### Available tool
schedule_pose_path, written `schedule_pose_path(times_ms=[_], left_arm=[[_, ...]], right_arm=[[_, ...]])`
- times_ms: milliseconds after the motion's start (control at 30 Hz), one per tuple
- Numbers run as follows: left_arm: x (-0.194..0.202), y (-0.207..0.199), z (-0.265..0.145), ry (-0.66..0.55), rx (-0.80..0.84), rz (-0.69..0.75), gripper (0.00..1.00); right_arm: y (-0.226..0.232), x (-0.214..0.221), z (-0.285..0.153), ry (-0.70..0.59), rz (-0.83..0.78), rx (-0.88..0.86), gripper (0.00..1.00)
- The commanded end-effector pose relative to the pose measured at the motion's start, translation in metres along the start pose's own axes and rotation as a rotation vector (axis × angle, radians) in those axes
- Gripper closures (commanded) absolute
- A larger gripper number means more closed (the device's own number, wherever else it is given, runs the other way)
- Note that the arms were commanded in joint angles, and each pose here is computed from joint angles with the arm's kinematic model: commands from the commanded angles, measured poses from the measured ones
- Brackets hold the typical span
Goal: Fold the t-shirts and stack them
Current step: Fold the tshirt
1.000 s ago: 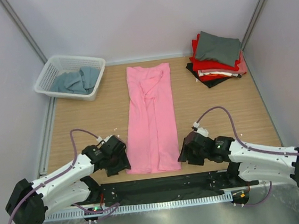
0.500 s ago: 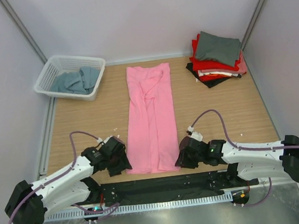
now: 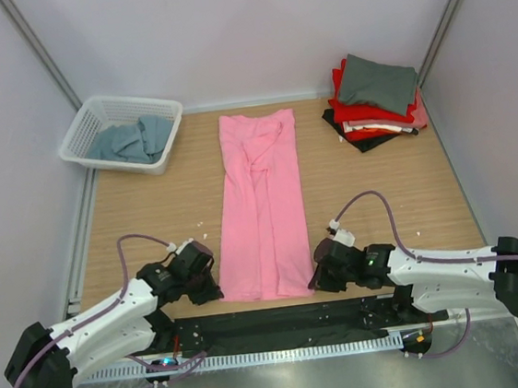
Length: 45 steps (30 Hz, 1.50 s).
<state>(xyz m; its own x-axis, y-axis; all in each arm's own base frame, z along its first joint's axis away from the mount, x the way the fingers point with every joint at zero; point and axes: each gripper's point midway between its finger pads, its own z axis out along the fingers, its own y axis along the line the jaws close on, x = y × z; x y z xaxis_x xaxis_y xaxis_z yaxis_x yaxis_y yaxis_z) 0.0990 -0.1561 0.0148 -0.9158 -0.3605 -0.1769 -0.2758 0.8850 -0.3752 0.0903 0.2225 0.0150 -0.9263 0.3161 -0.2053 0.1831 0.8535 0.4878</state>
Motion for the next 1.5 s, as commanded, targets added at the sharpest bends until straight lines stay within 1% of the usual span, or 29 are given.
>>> schedule_pose_path(times_ms=[0, 67, 200, 233, 267, 333, 367, 400, 433, 467, 533, 600, 633, 667, 700, 767, 800, 867, 900, 933, 967, 1033, 1067, 1100, 1167, 1233, 1300, 1433, 1467], left_arm=[[-0.004, -0.014, -0.004, -0.027, 0.061, 0.01, 0.97], [0.0, -0.019, -0.007, -0.023, 0.073, 0.023, 1.0], [0.01, -0.034, -0.014, -0.012, 0.106, 0.025, 1.0], [0.011, -0.037, -0.016, -0.01, 0.104, 0.028, 1.0], [0.009, -0.05, -0.024, -0.012, 0.131, 0.038, 1.0], [0.005, -0.054, -0.032, -0.018, 0.116, 0.056, 1.0], [-0.007, -0.067, -0.044, -0.063, 0.125, 0.078, 1.0], [-0.012, -0.07, -0.049, -0.081, 0.116, 0.094, 1.0], [-0.02, -0.079, -0.062, -0.106, 0.116, 0.107, 1.0], [-0.028, -0.078, -0.063, -0.127, 0.083, 0.132, 1.0], [-0.036, -0.082, -0.068, -0.131, 0.062, 0.15, 1.0], [-0.048, -0.09, -0.07, -0.135, 0.061, 0.16, 1.0], [-0.053, -0.094, -0.07, -0.139, 0.069, 0.165, 1.0], [-0.066, -0.098, -0.072, -0.154, 0.074, 0.141, 1.0], [-0.071, -0.098, -0.068, -0.144, 0.058, 0.167, 1.0], [-0.09, -0.104, -0.067, -0.158, 0.058, 0.151, 1.0], [-0.094, -0.106, -0.06, -0.135, 0.048, 0.177, 1.0], [-0.113, -0.114, -0.059, -0.145, 0.047, 0.171, 1.0], [-0.118, -0.113, -0.049, -0.124, 0.019, 0.189, 1.0], [-0.128, -0.123, -0.053, -0.138, 0.037, 0.195, 1.0], [-0.14, -0.123, -0.052, -0.149, 0.028, 0.183, 1.0], [-0.162, -0.131, -0.047, -0.162, 0.024, 0.188, 1.0], [-0.169, -0.133, -0.044, -0.165, 0.02, 0.186, 1.0], [-0.176, -0.134, -0.042, -0.168, 0.014, 0.189, 1.0], [-0.196, -0.138, -0.036, -0.174, -0.003, 0.187, 1.0], [-0.213, -0.144, -0.036, -0.189, -0.004, 0.183, 1.0], [-0.217, -0.147, -0.025, -0.15, -0.006, 0.187, 1.0], [-0.238, -0.156, -0.019, -0.162, -0.005, 0.188, 1.0], [-0.24, -0.153, -0.011, -0.148, -0.022, 0.19, 1.0]], right_arm=[[-0.02, -0.006, -0.005, -0.045, -0.014, 0.065, 0.99], [-0.019, -0.007, -0.009, -0.045, -0.032, 0.061, 0.99], [-0.023, -0.011, -0.017, -0.061, -0.053, 0.095, 0.99], [-0.017, -0.014, -0.02, -0.068, -0.055, 0.084, 0.99], [-0.014, -0.015, -0.021, -0.073, -0.06, 0.08, 0.99], [-0.004, -0.023, -0.027, -0.1, -0.065, 0.072, 0.99], [-0.001, -0.026, -0.029, -0.112, -0.079, 0.073, 0.99], [0.0, -0.03, -0.03, -0.123, -0.094, 0.086, 0.99], [0.014, -0.04, -0.036, -0.162, -0.103, 0.072, 0.99], [0.018, -0.046, -0.039, -0.181, -0.112, 0.079, 0.99], [0.029, -0.064, -0.046, -0.214, -0.137, 0.109, 0.99], [0.03, -0.085, -0.05, -0.247, -0.157, 0.147, 0.99], [0.039, -0.097, -0.053, -0.26, -0.161, 0.145, 0.99], [0.043, -0.103, -0.053, -0.256, -0.16, 0.142, 0.99], [0.052, -0.114, -0.057, -0.267, -0.191, 0.125, 0.99], [0.049, -0.138, -0.053, -0.279, -0.173, 0.159, 0.99], [0.059, -0.148, -0.056, -0.285, -0.178, 0.14, 0.99], [0.053, -0.169, -0.048, -0.28, -0.195, 0.189, 0.99], [0.061, -0.179, -0.049, -0.284, -0.198, 0.181, 0.99], [0.061, -0.186, -0.047, -0.282, -0.223, 0.189, 0.99], [0.057, -0.197, -0.039, -0.276, -0.214, 0.214, 0.99], [0.064, -0.216, -0.039, -0.286, -0.219, 0.199, 0.99], [0.062, -0.22, -0.029, -0.271, -0.224, 0.217, 0.99], [0.07, -0.229, -0.031, -0.278, -0.226, 0.204, 0.99], [0.065, -0.241, -0.021, -0.262, -0.233, 0.23, 0.99], [0.071, -0.252, -0.018, -0.258, -0.233, 0.217, 0.99], [0.074, -0.266, -0.014, -0.259, -0.237, 0.218, 0.99], [0.075, -0.287, -0.008, -0.259, -0.234, 0.228, 0.99], [0.075, -0.29, -0.007, -0.256, -0.233, 0.23, 0.99]])
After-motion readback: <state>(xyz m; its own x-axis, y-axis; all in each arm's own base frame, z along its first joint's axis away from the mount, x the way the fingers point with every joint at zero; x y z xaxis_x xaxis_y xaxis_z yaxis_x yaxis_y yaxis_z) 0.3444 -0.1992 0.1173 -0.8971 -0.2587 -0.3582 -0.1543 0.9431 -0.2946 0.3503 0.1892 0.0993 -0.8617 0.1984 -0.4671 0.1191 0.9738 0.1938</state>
